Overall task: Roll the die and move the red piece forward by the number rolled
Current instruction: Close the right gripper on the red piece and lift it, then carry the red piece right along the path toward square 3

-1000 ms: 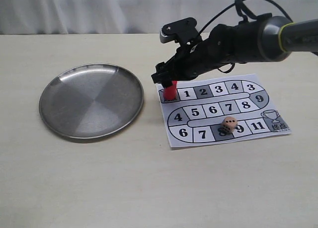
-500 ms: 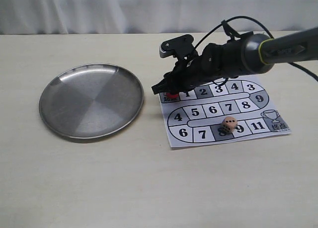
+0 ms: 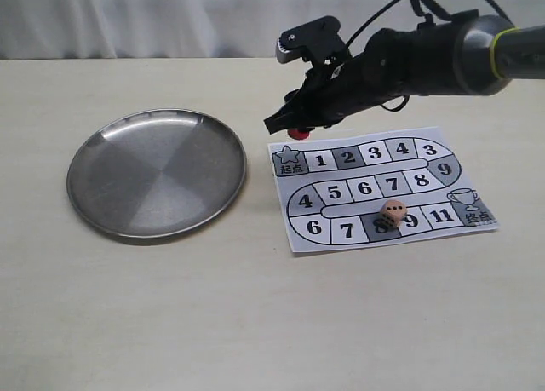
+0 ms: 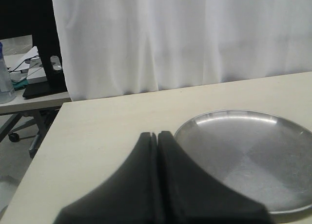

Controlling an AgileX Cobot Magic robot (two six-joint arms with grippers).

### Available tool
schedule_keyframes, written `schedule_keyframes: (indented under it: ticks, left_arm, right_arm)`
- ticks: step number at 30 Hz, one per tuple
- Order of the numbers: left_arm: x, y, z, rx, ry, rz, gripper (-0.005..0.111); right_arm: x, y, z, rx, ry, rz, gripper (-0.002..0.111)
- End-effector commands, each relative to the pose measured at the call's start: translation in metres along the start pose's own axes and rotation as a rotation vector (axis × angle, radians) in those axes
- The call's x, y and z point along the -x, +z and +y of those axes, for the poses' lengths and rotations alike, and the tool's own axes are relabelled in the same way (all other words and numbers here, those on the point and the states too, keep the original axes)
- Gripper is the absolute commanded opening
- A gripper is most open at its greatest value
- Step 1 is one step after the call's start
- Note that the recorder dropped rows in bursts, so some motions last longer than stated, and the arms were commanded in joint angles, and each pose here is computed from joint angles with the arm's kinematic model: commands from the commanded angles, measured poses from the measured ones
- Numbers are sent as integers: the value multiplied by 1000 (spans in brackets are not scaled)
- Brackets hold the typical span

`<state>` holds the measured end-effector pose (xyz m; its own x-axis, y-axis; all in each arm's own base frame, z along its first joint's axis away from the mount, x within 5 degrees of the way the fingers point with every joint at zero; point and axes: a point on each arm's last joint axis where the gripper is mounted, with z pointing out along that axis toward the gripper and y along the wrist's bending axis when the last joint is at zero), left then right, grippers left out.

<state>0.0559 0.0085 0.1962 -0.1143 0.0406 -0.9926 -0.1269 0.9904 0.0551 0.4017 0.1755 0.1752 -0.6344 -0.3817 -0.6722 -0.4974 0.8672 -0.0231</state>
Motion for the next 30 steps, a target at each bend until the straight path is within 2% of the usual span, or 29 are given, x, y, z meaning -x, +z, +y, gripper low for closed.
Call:
schedule_keyframes:
  ticks: [1,5,9,13,20,24,27,30]
  left_arm:
    - [1,0,0,-4,-8,-20,0]
    - [1,0,0,-4,-8,-20,0]
    - [1,0,0,-4,-8,-20,0]
    - [1,0,0,-4,-8,-20,0]
    - [1,0,0,-4,-8,-20,0]
    - [1,0,0,-4,-8,-20,0]
    - [1,0,0,-4,-8,-20,0]
    - [1,0,0,-4,-8,-20,0]
  right_arm:
    - [1,-3,-8,-23,-44,1,4]
    - [-27,29,-28,-44,79,92,4]
    - [-54,58,-27,-33,98,180,4]
    - [-55,58,-27,-30,108,186,4]
    - [-27,23,-32,-49,51,120,4]
    - [-7,-14,-54,-89,89,47,4]
    - [-7,-22,-70,-114,117,41,4]
    - [-22,-12,-76,-118,171,64,4]
